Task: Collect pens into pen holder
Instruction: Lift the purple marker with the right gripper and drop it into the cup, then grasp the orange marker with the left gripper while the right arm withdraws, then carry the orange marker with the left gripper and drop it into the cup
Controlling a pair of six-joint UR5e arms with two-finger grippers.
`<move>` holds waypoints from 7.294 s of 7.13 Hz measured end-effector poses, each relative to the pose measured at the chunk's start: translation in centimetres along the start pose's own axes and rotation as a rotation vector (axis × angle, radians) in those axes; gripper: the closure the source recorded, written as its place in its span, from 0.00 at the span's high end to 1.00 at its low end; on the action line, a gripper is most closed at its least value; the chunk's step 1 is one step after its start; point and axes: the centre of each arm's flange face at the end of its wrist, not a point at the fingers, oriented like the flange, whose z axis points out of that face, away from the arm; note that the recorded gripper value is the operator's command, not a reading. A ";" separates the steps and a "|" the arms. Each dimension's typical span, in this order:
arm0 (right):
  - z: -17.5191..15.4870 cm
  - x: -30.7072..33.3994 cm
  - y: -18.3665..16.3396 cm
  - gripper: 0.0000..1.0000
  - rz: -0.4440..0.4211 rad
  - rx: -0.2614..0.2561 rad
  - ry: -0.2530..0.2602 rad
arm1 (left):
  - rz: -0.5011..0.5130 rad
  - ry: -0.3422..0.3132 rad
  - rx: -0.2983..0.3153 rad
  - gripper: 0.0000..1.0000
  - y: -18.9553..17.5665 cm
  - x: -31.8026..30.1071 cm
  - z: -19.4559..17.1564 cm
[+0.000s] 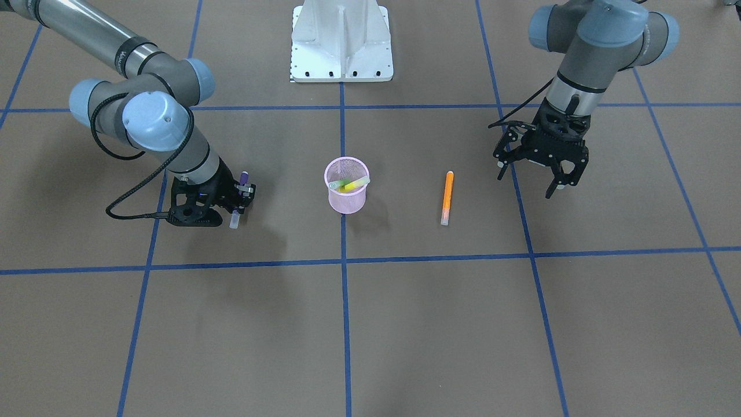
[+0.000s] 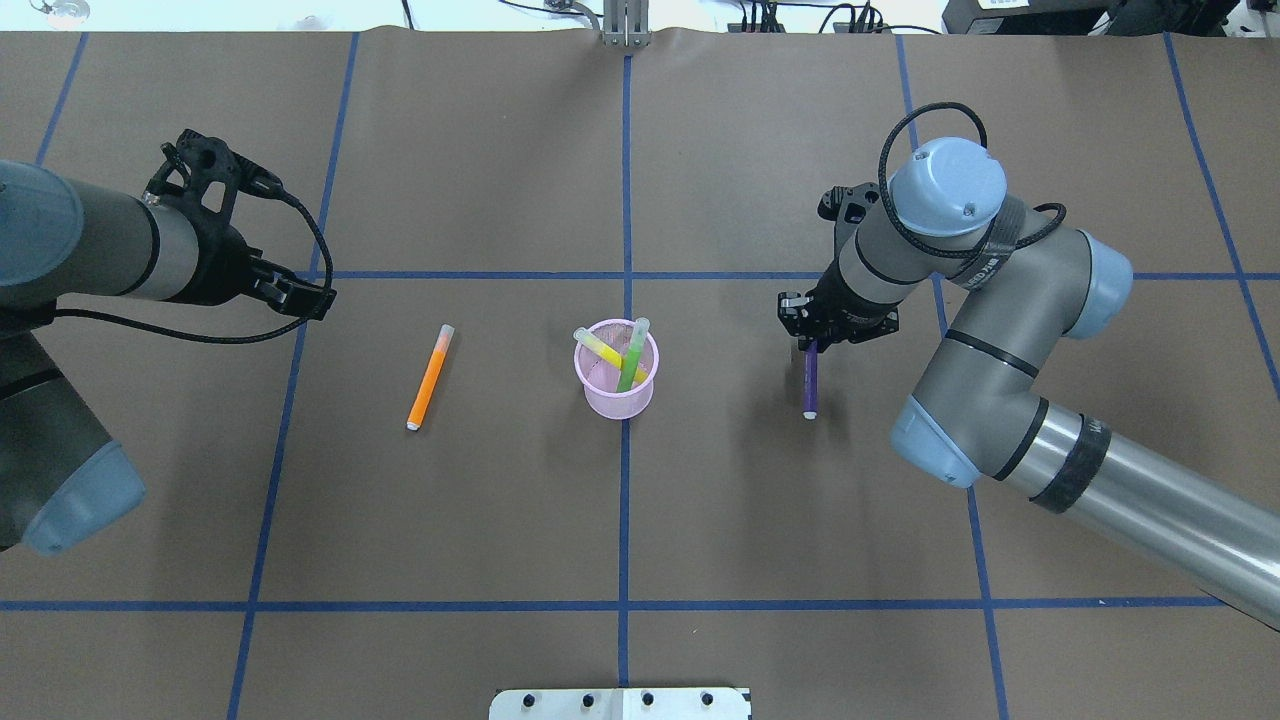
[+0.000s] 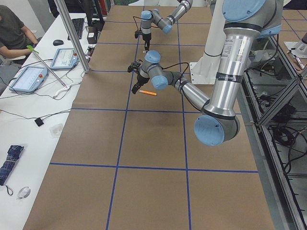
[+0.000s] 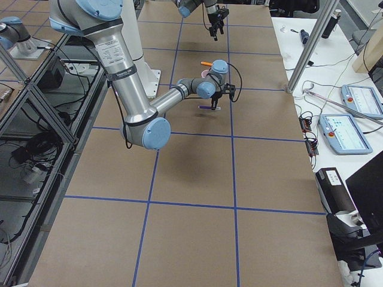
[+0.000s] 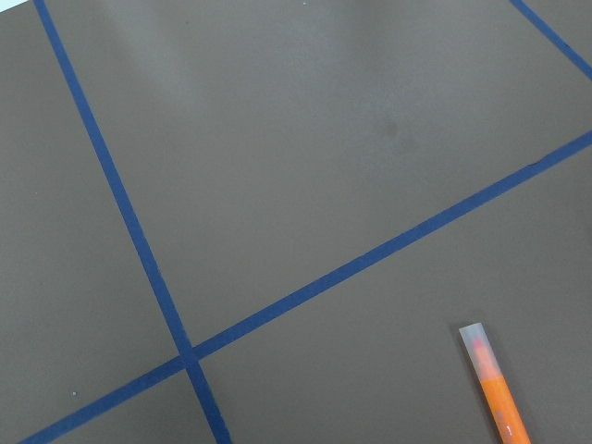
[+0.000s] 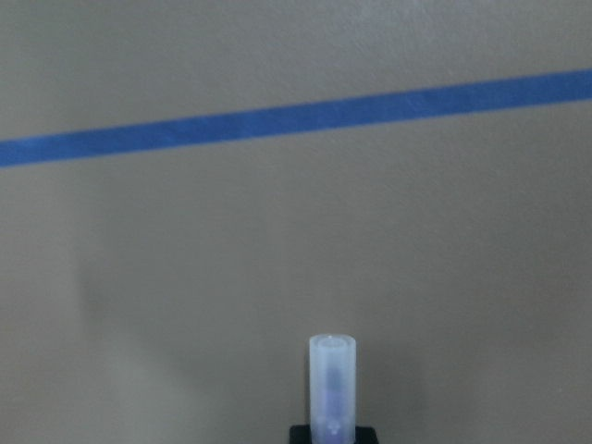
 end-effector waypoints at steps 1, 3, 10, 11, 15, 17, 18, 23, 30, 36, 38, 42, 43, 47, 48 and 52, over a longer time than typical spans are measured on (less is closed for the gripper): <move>-3.3 -1.8 0.7 0.00 0.023 0.121 -0.034 | 0.001 0.002 0.002 0.99 0.0 0.0 0.0; -7.0 -5.7 4.1 0.00 0.057 0.351 -0.087 | 0.001 0.001 0.001 0.99 0.0 0.0 0.1; -7.2 -17.1 13.8 0.00 -0.128 0.642 -0.117 | -0.005 -0.025 -0.041 0.99 0.9 -1.3 2.4; -6.3 -18.2 14.1 0.00 -0.140 0.660 -0.102 | -0.005 -0.026 -0.042 0.99 0.9 -1.3 2.4; -4.5 -19.0 14.2 1.00 -0.186 0.698 -0.050 | -0.008 -0.025 -0.040 0.99 0.8 -1.3 2.3; -4.6 -18.9 14.5 1.00 -0.193 0.704 -0.059 | -0.011 -0.024 -0.040 0.99 0.8 -1.3 2.3; -4.8 -18.6 14.6 1.00 -0.197 0.708 -0.076 | -0.012 -0.025 -0.042 0.99 0.8 -1.2 2.4; -6.4 -8.9 10.9 1.00 -0.191 0.685 -0.062 | -0.042 -0.030 -0.096 0.97 -2.3 0.4 6.5; -9.8 17.6 -1.7 1.00 -0.161 0.256 0.103 | -0.100 0.075 -0.462 1.00 -5.9 9.4 12.4; -11.8 25.3 -5.0 1.00 -0.175 0.150 0.082 | -0.158 0.076 -0.524 0.78 -6.1 10.3 14.4; -11.8 25.5 -5.0 1.00 -0.174 0.151 0.083 | -0.160 0.070 -0.536 0.74 -5.8 10.2 15.1; -12.0 25.7 -5.1 1.00 -0.172 0.155 0.083 | -0.163 0.069 -0.549 0.00 -5.5 10.2 15.6; -12.0 25.7 -5.1 1.00 -0.172 0.155 0.083 | -0.161 0.070 -0.550 0.00 -5.5 10.3 15.6; -12.4 26.0 -5.3 1.00 -0.166 0.161 0.083 | -0.112 0.109 -0.419 0.00 -9.0 13.0 10.2; -12.6 26.1 -5.4 1.00 -0.167 0.163 0.084 | -0.080 0.089 -0.301 0.00 -10.8 14.6 6.5; -12.6 26.1 -5.5 1.00 -0.169 0.165 0.085 | -0.125 0.068 -0.007 0.00 -13.0 25.8 -0.1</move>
